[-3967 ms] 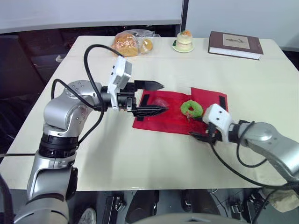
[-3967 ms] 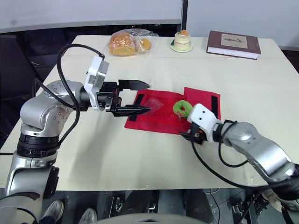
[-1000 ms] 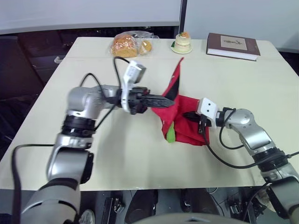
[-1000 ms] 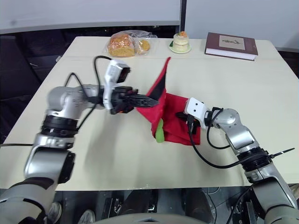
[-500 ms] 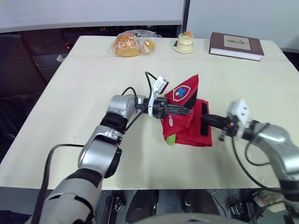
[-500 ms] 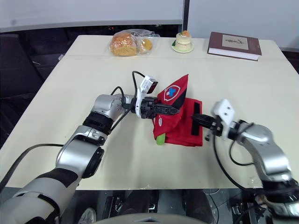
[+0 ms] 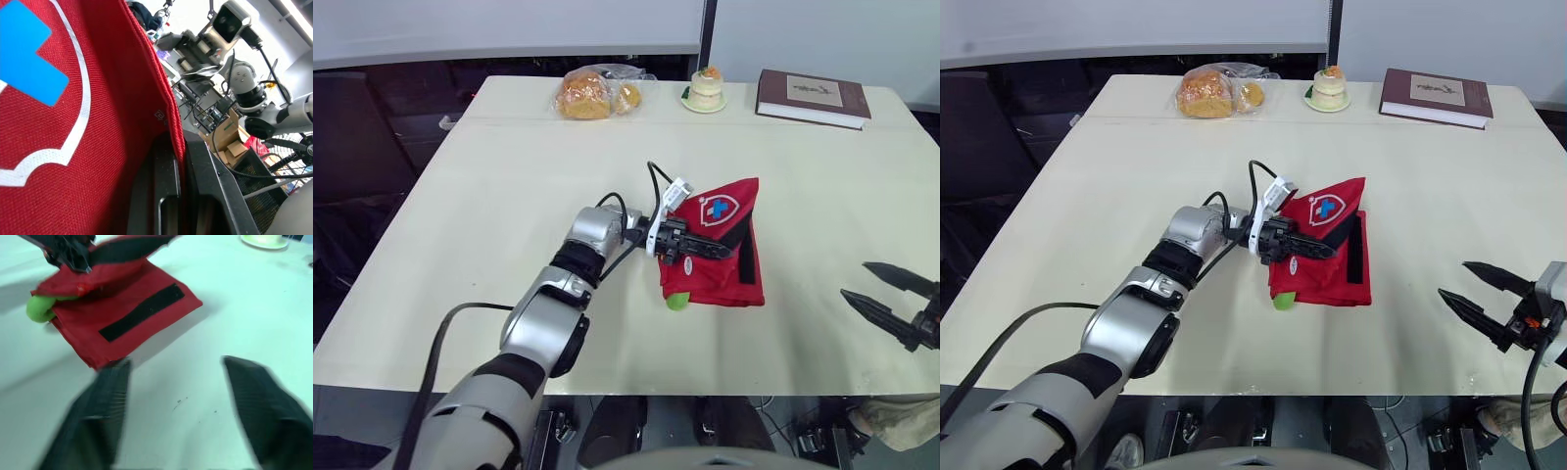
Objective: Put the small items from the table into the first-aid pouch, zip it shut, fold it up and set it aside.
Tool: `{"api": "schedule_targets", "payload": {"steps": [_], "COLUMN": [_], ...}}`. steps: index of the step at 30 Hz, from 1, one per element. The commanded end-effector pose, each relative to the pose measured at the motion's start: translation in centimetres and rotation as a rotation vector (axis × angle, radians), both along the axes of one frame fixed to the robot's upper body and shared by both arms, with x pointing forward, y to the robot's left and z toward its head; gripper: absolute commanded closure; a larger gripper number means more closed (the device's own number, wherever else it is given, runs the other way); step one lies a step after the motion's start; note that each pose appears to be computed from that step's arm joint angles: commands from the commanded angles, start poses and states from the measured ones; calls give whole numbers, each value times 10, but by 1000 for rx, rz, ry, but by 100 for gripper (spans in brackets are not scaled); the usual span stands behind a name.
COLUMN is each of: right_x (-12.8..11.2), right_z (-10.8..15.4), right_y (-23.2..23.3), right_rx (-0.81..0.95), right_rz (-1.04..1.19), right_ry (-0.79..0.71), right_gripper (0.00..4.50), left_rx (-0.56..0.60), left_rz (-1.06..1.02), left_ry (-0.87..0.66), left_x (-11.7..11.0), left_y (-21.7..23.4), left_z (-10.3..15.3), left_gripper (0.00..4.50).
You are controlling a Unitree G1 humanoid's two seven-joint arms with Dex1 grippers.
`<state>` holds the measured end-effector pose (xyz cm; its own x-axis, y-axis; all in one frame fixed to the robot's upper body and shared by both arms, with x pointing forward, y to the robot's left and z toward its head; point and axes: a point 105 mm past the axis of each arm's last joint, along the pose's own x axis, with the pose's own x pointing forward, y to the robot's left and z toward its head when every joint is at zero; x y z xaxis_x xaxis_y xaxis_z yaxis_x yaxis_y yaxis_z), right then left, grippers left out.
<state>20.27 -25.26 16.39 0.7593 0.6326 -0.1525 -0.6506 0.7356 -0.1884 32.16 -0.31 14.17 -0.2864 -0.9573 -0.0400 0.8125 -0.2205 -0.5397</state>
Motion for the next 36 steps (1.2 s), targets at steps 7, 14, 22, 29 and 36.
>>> {"api": "schedule_targets", "payload": {"steps": [7, 14, 22, 29, 36], "right_x": [0, 0, -2, 0, 11], "right_z": [14, 14, 15, 21, 35], "right_y": [9, 9, 10, 18, 39], "right_rx": [-5, -2, -11, -3, 51], "right_rz": [-13, -25, -32, -14, 57], "right_ry": [-71, -67, -68, -88, -132], "right_gripper": [0, 0, 0, 0, 0], "left_rx": [-56, -70, -119, -164, -145], "left_rz": [-40, -42, 44, 70, 81], "left_ry": [-21, 8, -57, -131, -205], "left_x": [-1, -3, 4, 3, 2], "left_y": [-7, -2, -13, -17, -1], "left_z": [11, 13, 26, 43, 45], "left_gripper": [6, 6, 6, 6, 6]}}
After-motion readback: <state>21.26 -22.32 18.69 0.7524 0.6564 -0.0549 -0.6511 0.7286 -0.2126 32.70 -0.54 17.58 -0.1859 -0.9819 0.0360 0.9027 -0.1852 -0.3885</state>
